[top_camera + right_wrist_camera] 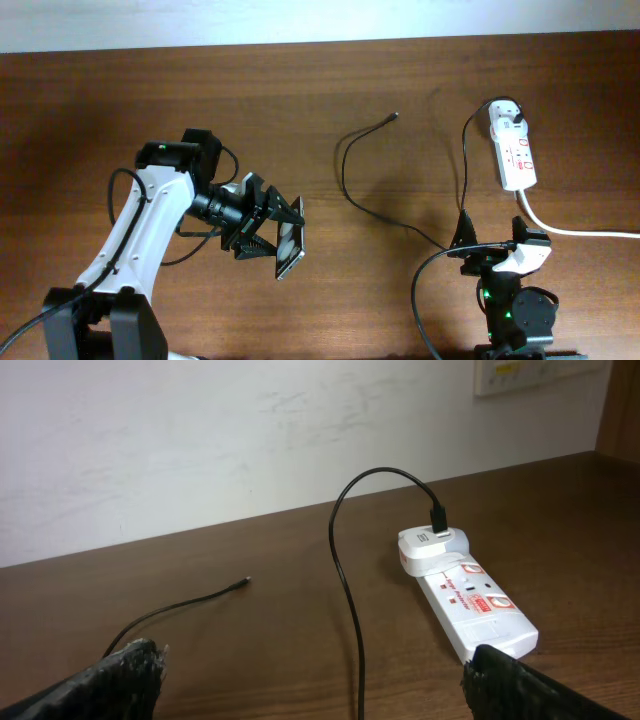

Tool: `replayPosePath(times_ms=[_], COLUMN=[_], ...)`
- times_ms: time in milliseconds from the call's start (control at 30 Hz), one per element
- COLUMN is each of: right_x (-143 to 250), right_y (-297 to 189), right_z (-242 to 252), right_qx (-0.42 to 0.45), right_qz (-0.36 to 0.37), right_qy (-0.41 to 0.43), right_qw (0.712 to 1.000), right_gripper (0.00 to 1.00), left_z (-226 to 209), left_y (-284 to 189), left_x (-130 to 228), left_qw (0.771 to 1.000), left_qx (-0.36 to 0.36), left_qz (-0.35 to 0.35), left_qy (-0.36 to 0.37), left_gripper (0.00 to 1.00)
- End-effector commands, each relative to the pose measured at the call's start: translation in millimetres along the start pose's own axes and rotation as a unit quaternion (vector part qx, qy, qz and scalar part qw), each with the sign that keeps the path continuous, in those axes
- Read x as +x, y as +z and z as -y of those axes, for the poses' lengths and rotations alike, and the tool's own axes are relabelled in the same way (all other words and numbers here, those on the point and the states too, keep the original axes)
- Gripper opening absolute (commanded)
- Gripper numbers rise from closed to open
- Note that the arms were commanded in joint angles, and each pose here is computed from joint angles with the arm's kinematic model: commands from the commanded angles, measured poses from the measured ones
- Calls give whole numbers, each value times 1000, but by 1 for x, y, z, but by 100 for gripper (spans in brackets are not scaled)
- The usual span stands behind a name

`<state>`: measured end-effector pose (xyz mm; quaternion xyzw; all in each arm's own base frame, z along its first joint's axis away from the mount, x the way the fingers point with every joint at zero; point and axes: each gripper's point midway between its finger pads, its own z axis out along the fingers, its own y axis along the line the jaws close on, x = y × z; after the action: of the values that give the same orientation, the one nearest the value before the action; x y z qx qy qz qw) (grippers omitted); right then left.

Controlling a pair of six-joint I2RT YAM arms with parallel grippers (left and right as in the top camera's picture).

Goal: Plug charger to phone and switch on socket
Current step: 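Lift the phone with the left gripper and tilt it upright, then bring the right gripper to the phone and grasp its edge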

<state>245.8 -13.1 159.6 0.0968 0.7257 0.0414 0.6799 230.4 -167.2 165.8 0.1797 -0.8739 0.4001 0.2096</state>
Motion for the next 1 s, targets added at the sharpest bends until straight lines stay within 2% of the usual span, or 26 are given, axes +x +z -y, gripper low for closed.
replayPosePath(times_ms=[0,267,467,667,733,767,833,867,900,933,967], right_x=[3,3,3,3,7,8,11,14,17,23,26], right_y=[0,0,0,0,-1,-3,-14,-23,-34,-56,-74], right_z=[1,1,1,0,-18,-31,-67,-84,-102,-125,-139], right_qx=[0,0,0,-1,-55,-93,-192,-238,-284,-346,-383], right_qz=[-1,-1,-1,-2,-13,-21,-65,-100,-143,-211,-261], right_qy=[-5,-5,-5,-3,13,49,177,232,282,333,360], right_qw=[1000,1000,1000,1000,998,994,963,938,906,851,810], right_gripper=[99,99,99,99,99,99,99,99,99,99,99], left_z=[9,10,20,28,32,34,41,45,48,51,52], left_y=[-1,-1,-2,-3,-4,-5,-7,-8,-9,-10,-11], left_x=[3,2,-18,-30,-35,-38,-46,-51,-54,-57,-58], left_qw=[1000,1000,995,990,988,987,986,984,984,983,984], left_qx=[24,25,40,49,54,56,66,71,76,80,82], left_qz=[-11,-8,28,50,60,65,80,89,95,100,102], left_qy=[9,14,88,121,133,133,132,133,134,128,123], left_gripper=[63,62,61,62,63,63,63,63,63,64,64])
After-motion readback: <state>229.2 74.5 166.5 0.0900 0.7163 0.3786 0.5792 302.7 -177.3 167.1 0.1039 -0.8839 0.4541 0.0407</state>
